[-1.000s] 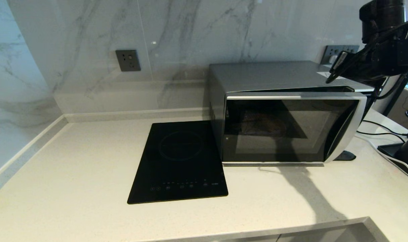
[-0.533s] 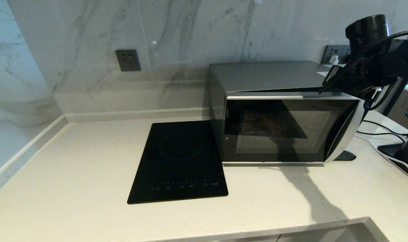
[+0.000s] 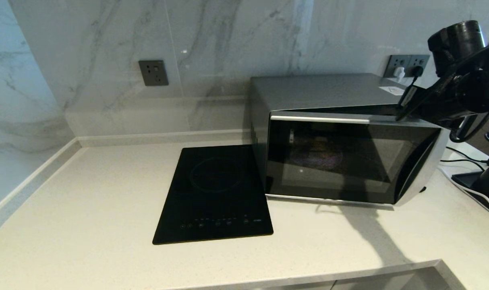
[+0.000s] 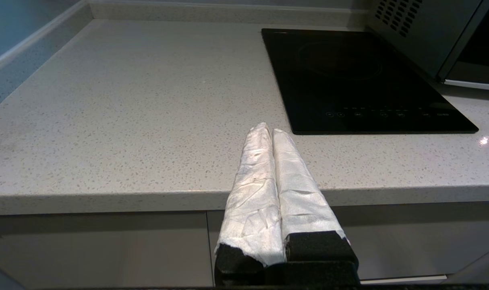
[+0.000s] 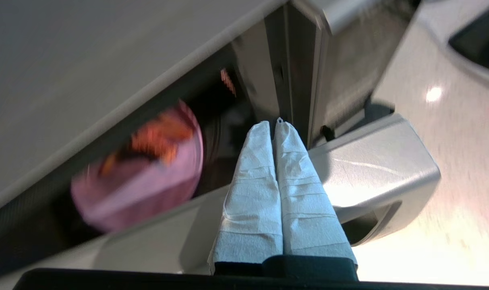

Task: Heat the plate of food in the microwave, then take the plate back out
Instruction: Open the microwave oven

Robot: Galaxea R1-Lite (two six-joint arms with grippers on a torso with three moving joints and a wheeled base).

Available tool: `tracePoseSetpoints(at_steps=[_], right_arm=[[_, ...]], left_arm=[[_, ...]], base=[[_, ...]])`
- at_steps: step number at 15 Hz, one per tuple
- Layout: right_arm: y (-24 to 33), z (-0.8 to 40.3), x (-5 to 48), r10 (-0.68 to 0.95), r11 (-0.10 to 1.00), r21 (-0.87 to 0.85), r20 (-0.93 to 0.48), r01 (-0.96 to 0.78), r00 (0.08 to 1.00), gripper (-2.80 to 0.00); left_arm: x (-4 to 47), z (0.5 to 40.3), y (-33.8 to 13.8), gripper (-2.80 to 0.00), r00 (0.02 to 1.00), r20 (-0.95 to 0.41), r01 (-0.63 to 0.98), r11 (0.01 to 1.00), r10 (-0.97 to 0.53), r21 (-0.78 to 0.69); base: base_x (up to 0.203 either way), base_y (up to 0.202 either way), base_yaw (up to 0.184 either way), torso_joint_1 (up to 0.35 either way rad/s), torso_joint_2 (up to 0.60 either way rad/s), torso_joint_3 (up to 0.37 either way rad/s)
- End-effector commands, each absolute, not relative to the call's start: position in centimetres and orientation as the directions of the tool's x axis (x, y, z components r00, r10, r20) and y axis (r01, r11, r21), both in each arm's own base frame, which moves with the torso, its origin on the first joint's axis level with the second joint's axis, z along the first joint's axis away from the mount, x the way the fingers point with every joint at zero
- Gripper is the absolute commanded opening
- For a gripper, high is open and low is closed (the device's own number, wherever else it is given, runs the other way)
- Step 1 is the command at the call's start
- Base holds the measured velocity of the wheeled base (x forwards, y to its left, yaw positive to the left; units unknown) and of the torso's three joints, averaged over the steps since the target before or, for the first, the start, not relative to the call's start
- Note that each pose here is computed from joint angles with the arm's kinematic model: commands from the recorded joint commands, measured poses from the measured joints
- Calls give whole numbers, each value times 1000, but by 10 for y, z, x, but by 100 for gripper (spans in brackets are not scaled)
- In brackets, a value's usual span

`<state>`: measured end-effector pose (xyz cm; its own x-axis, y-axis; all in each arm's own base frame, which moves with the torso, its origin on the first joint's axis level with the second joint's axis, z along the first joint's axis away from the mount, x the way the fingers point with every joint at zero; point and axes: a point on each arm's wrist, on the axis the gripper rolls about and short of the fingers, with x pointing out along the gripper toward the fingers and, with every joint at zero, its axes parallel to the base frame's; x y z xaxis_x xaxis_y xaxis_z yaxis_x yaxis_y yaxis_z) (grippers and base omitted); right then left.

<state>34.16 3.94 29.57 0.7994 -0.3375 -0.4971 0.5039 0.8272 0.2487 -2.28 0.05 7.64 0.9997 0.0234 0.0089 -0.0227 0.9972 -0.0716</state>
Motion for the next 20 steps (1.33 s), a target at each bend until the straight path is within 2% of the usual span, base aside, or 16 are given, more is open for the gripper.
tracePoseSetpoints(at_steps=[1,5,9,14,20], right_arm=[[36,314,300,-290,834,282,-507,474,812,-280],[34,313,243,-182,841,341,-555,421,812,-280],[32,316,195,-102,851,388,-538,353,837,-280],[44,303,182,1,876,394,-578,278,816,-280],[136,281,174,331,898,439,-672,-4,662,-280]], left_arm=[[-23,76,1,-280,1000,8,-25,997,26,-72],[-23,76,0,-280,1000,8,-24,997,25,-72],[-23,76,0,-280,1000,8,-24,997,25,-72],[-23,76,0,-280,1000,8,-24,997,25,-72],[-23,76,1,-280,1000,8,-25,997,25,-72]], base=[[0,0,0,0,0,0],[0,0,0,0,0,0],[0,0,0,0,0,0],[0,0,0,0,0,0],[0,0,0,0,0,0]])
